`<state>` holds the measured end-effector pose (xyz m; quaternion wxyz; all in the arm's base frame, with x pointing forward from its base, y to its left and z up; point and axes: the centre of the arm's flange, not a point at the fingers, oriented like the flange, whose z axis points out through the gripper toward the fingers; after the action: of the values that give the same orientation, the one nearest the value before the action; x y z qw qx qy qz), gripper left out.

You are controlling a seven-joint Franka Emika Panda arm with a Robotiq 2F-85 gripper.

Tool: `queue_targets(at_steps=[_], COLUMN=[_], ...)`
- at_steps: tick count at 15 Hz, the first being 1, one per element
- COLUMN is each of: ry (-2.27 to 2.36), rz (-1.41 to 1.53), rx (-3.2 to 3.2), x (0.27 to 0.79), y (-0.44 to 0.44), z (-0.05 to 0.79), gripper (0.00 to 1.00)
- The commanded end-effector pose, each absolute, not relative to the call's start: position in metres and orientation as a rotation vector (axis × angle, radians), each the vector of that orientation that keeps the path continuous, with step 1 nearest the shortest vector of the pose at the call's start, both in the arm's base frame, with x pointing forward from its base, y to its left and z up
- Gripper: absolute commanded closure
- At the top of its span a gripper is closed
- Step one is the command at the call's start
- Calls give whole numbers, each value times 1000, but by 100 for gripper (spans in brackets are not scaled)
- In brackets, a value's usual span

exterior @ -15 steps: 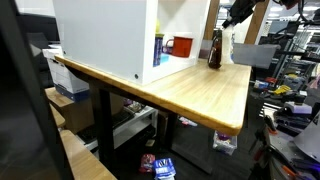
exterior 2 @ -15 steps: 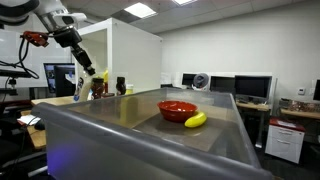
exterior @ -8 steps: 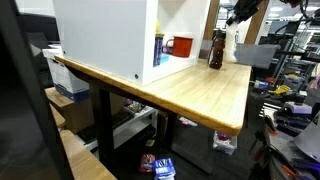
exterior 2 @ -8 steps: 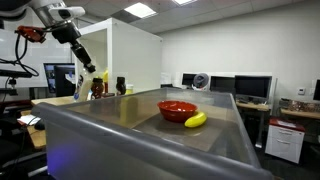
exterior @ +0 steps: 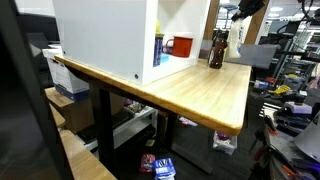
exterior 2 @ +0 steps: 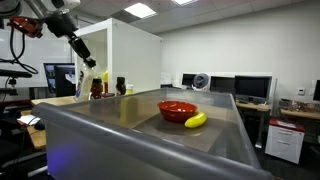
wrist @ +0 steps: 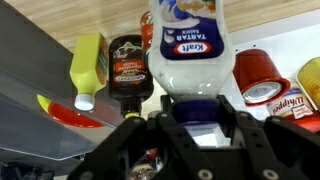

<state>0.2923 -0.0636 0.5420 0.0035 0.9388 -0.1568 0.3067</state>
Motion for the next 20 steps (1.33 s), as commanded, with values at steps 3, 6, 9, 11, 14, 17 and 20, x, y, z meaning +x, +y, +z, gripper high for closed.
queue_targets(at_steps=[3, 6, 9, 11, 14, 17, 20], ry=[-474, -489, -510, -538, -567, -559, -561], rz=[983, 984, 986, 998, 1028, 1088, 1079], rx=[2889, 2882, 2857, 2844, 2832, 2828, 2831], x=[274, 284, 289, 293, 297, 305, 311], y=[-75, -86, -92, -99, -109, -124, -139], z=[516, 506, 502, 498, 493, 486, 480], gripper=[79, 79, 79, 79, 79, 79, 79])
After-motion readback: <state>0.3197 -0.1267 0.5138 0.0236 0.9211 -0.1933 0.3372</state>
